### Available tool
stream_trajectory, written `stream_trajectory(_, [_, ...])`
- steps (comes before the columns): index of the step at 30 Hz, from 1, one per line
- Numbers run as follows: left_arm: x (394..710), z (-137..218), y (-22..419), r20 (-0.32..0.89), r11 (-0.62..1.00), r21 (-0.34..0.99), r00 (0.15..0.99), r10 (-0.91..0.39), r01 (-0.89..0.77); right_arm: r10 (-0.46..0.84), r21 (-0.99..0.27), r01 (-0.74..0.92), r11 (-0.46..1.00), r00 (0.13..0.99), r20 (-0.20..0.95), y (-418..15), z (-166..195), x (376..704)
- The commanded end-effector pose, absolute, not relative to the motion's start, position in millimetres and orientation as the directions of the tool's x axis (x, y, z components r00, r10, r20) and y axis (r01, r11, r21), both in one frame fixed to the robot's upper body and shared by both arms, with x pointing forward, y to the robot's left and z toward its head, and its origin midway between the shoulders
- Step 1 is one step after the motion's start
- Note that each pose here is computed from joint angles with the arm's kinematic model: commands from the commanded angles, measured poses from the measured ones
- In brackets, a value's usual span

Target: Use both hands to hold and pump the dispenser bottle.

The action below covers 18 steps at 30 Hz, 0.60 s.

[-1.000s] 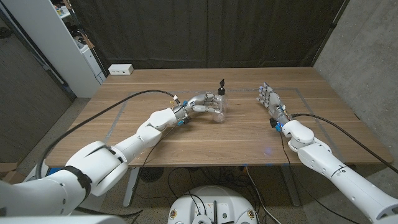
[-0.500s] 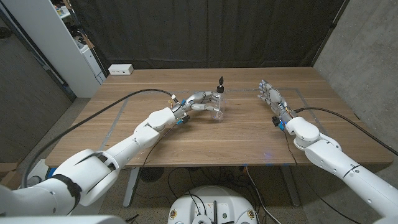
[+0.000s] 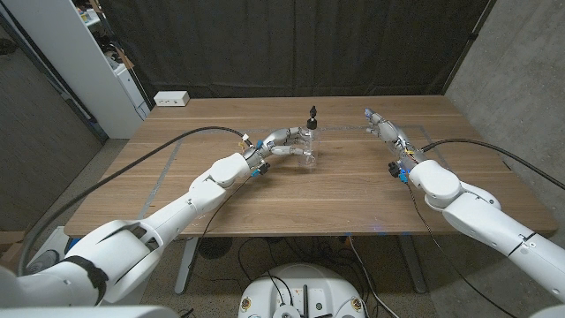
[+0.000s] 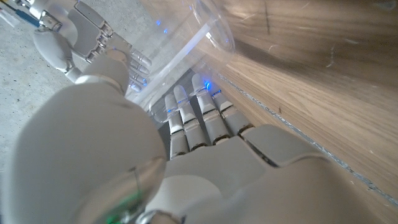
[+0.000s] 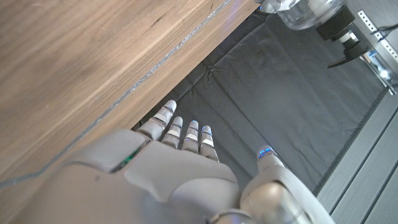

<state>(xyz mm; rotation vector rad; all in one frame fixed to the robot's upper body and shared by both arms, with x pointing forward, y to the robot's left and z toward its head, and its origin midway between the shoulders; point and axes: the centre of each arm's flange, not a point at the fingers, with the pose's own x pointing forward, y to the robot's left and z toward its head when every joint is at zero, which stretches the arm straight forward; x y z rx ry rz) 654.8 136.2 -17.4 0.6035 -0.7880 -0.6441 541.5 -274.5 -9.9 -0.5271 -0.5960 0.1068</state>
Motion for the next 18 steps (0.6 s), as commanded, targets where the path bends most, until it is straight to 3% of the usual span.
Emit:
stream_trajectory(1, [653,-17,130,0.462,0.678,0.682,0.555,-0.691,0.275,0.284,-0.65,0.128,0.749,0.824,0.49,-253,12,510])
stream_trajectory(18, [655,-19,117,0.458,0.692,0.665,0.578,-0.675,0.28,0.263,-0.749,0.295,0.594,0.808,0.527,-235,35,479])
